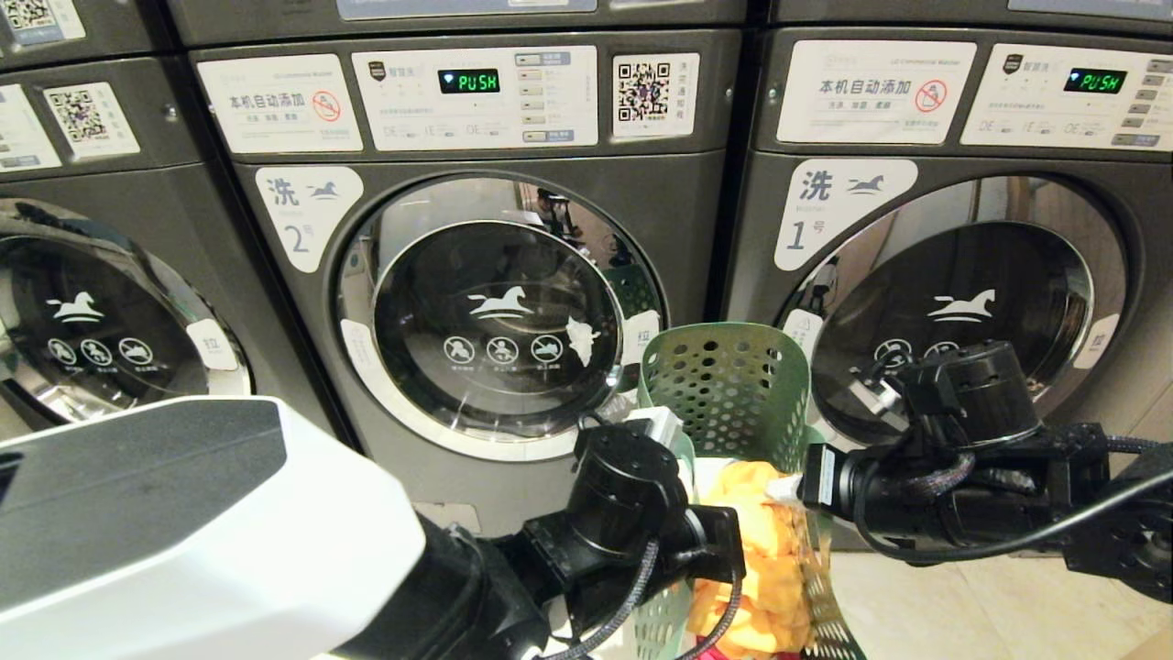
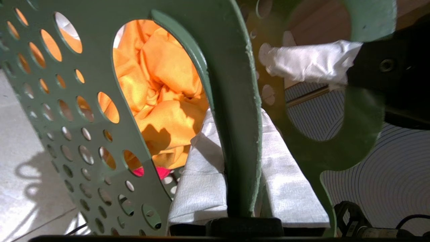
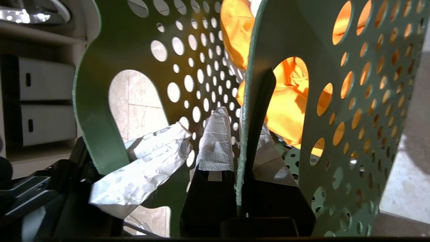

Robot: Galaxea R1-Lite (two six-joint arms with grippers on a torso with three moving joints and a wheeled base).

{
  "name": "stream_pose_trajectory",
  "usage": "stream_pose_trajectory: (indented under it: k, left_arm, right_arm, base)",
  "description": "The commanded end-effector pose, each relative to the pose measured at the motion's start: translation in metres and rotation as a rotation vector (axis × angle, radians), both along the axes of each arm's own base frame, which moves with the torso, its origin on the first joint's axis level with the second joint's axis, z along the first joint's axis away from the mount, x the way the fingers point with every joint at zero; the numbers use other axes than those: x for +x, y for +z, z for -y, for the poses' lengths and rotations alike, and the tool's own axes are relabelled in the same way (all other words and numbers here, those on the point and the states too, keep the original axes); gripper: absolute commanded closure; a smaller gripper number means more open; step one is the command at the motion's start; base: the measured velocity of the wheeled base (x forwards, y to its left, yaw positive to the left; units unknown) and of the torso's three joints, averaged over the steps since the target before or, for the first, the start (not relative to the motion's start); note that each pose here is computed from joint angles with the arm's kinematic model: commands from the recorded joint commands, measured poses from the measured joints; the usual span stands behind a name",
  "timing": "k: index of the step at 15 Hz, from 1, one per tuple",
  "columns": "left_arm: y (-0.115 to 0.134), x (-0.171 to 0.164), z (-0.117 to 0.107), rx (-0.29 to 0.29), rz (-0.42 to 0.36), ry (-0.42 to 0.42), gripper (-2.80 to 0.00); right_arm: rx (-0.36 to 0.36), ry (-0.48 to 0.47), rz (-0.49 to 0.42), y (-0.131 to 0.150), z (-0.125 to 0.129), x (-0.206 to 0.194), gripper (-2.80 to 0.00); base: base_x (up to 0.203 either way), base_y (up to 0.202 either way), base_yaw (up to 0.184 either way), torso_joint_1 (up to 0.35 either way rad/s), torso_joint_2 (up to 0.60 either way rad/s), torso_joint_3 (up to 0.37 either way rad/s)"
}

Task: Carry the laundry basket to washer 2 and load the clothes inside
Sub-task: Pick up the clothes basket and put it beside the washing machine

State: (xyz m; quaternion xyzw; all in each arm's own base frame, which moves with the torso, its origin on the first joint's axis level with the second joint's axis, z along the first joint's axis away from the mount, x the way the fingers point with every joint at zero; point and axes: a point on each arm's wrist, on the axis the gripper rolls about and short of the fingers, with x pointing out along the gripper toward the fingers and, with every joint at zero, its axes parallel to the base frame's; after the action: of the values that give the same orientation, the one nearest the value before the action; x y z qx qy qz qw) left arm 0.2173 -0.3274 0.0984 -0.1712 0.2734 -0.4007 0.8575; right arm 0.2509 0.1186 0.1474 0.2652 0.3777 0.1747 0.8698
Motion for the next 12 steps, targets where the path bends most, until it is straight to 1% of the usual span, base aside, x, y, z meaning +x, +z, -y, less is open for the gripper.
stream_pose_trajectory:
  k: [1, 3, 5, 7, 10, 12]
  left_arm:
    - [-0.015, 0.001, 0.014, 0.015, -0.013, -0.016, 0.0]
    - [-0.023, -0.001, 0.029, 0.015, -0.012, -0.037, 0.0]
    - [-0.03, -0.002, 0.042, 0.012, -0.009, -0.051, 0.0]
    - [-0.036, -0.001, 0.058, 0.001, -0.002, -0.068, 0.0]
    - [-0.042, 0.001, 0.073, 0.023, -0.015, -0.081, 0.0]
    - [-0.05, 0.004, 0.08, 0.03, -0.019, -0.082, 0.0]
  right_arm:
    - [0.005, -0.033, 0.003, 0.002, 0.011, -0.003, 0.0]
    - [-0.004, -0.072, -0.007, -0.002, 0.024, -0.005, 0.0]
    - [-0.013, -0.09, -0.027, -0.008, 0.031, -0.008, 0.0]
    - [-0.015, -0.1, -0.033, -0.017, 0.033, -0.007, 0.0]
    - [-0.026, -0.117, -0.046, -0.036, 0.035, 0.0, 0.0]
    - [-0.041, -0.13, -0.082, -0.051, 0.037, 0.008, 0.0]
  base:
    - [0.0, 0.0, 0.0, 0.001, 0.0, -0.144]
    - [0.0, 0.0, 0.0, 0.005, 0.0, -0.181]
    - [0.0, 0.0, 0.0, 0.002, 0.0, -0.19]
    - [0.0, 0.0, 0.0, 0.005, 0.0, -0.193]
    - [0.0, 0.0, 0.0, 0.002, 0.0, -0.202]
    - [0.0, 0.0, 0.0, 0.002, 0.0, -0.201]
